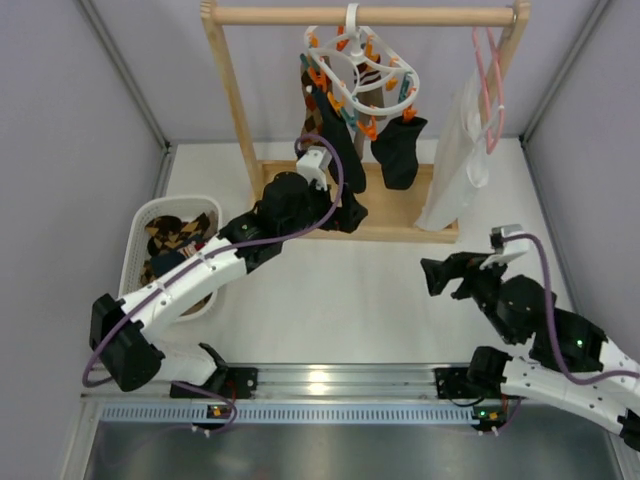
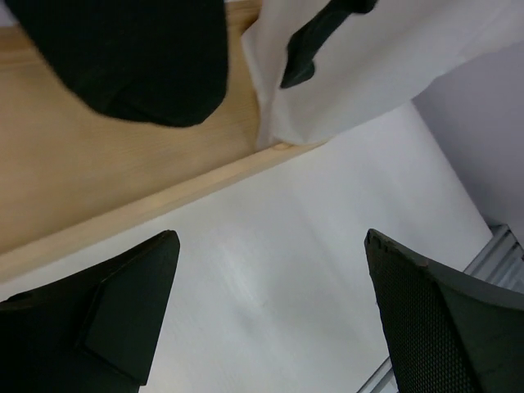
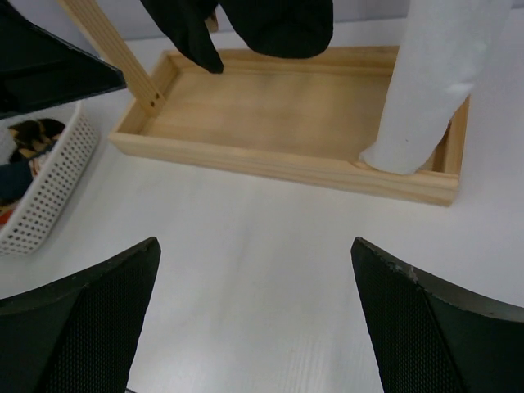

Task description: Remove the socks clipped to the hanger

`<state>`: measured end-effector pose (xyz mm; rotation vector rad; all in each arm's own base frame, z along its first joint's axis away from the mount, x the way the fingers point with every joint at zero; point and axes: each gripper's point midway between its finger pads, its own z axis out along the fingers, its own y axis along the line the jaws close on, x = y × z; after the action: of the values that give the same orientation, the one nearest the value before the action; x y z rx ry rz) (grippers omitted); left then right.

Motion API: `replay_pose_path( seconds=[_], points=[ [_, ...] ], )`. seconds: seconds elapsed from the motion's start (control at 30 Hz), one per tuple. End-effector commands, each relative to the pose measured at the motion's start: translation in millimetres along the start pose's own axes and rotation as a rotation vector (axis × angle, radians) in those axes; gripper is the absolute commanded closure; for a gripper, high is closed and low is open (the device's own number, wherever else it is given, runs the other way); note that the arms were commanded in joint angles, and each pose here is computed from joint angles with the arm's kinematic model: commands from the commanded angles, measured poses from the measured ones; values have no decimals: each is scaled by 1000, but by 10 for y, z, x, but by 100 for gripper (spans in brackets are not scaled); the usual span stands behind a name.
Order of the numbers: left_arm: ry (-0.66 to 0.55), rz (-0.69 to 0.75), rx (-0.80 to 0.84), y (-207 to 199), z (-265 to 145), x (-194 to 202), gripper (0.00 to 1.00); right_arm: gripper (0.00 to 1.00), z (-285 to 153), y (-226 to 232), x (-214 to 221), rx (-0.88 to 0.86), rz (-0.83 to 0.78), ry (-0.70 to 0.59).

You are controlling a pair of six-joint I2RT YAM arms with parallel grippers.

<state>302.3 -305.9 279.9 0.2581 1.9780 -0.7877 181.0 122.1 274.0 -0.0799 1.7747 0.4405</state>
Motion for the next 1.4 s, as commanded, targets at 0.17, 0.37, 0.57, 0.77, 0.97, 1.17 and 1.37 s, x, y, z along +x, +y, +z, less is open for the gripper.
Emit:
replay_pose_path(
  seconds=[0.17, 0.37, 0.57, 0.77, 0.97, 1.17, 1.37],
  points=[
    [-309, 168, 307, -725, 432, -889, 2, 5, -341, 25, -171, -195, 68, -104],
    [-394, 205, 251, -660, 814, -1083, 2, 5, -450, 110, -223, -285, 94, -133],
    [-460, 210, 229, -604, 980, -1170, 12, 5, -338, 248, -125, -304, 13, -80],
    [-473, 229, 319, -754, 976, -1168, 56, 5, -236, 433, -130, -344, -22, -73],
    [-471, 216, 332, -751, 895, -1105, 90, 5, -222, 541, -474, -349, 1, -156],
    [-457, 188, 325, -704, 799, -1030, 94, 7, -130, 431, -1044, -169, -7, -227],
    [-463, 157, 300, -632, 653, -1002, 94, 7, 4, 748, -1584, -144, -138, -189]
  ],
)
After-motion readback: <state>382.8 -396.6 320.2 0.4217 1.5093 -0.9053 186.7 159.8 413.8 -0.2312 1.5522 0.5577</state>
